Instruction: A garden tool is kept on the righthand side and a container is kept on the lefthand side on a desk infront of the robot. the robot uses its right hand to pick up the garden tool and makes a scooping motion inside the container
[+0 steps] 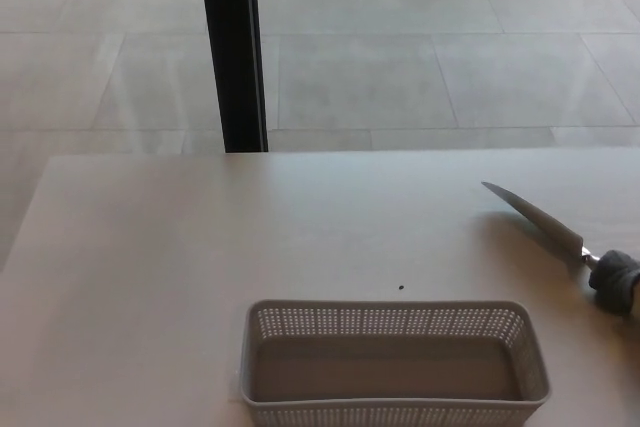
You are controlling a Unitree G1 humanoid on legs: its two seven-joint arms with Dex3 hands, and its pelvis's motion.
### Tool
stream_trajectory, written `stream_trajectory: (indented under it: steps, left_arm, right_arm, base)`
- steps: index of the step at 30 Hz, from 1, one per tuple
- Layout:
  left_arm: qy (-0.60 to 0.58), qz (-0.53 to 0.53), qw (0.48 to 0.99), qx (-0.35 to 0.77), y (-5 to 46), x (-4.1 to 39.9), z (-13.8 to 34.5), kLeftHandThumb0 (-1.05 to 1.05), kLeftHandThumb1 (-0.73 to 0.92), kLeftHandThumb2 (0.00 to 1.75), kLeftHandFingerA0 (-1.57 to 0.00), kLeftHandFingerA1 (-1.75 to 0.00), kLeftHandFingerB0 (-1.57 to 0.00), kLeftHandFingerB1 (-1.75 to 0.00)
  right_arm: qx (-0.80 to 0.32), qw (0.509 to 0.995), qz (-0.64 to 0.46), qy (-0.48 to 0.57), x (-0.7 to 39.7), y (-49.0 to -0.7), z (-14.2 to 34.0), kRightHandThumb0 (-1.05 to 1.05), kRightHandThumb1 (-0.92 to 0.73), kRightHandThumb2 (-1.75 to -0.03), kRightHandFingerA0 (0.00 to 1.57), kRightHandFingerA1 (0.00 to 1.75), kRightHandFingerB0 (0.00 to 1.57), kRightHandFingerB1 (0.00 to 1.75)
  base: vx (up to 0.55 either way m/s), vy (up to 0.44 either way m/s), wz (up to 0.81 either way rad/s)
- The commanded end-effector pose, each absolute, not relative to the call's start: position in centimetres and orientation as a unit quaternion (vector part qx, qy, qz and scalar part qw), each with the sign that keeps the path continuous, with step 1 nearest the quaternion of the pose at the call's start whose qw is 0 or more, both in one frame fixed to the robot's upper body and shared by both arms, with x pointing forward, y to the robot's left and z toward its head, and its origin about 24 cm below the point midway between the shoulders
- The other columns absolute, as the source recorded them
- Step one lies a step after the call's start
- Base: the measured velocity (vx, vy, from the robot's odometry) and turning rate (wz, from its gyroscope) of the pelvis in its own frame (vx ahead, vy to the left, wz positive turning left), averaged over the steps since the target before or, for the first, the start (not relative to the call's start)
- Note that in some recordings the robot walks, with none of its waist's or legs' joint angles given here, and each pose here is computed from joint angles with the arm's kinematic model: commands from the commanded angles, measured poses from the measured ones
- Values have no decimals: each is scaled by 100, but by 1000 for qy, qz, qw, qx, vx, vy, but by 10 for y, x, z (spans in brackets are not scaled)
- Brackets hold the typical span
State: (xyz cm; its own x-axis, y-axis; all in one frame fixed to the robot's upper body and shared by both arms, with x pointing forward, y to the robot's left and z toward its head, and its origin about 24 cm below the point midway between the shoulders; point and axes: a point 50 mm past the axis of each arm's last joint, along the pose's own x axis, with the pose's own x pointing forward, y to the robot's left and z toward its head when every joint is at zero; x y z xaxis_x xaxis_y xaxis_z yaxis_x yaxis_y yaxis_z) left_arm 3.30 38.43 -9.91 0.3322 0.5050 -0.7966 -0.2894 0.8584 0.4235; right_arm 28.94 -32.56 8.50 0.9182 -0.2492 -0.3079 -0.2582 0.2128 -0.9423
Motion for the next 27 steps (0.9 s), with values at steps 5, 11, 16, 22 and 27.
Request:
stream_trajectory:
  steps: [5,11,16,22,27]
  left_arm:
    - [525,255,804,116,391,31,-95,-53,63,60,-62,-55,-57,-41]
    - [506,237,819,129,393,39,-90,-57,63,59,-52,-61,-60,-45]
    - [513,234,816,129,392,40,-92,-59,64,60,-52,-62,-59,-41]
    - [506,233,821,122,391,41,-92,-56,64,59,-55,-66,-58,-46]
    - [512,245,814,121,392,39,-92,-55,64,59,-60,-69,-59,-46]
  right_arm:
    - [-521,816,-148,201,224,-405,167,-105,-91,-74,0,0,0,1]
    - [-354,853,-349,159,157,-471,161,-105,-89,-68,0,0,0,31]
    - [-168,852,-470,157,100,-491,107,-105,-70,-114,0,53,0,37]
    - [-56,800,-563,201,65,-475,22,-101,-62,-105,0,50,0,42]
    - [11,750,-628,209,55,-443,-29,-83,-56,-91,2,72,0,64]
  base:
    - [0,0,0]
    - [0,0,0]
    - [0,0,0]
    - [0,0,0]
    - [0,0,0]
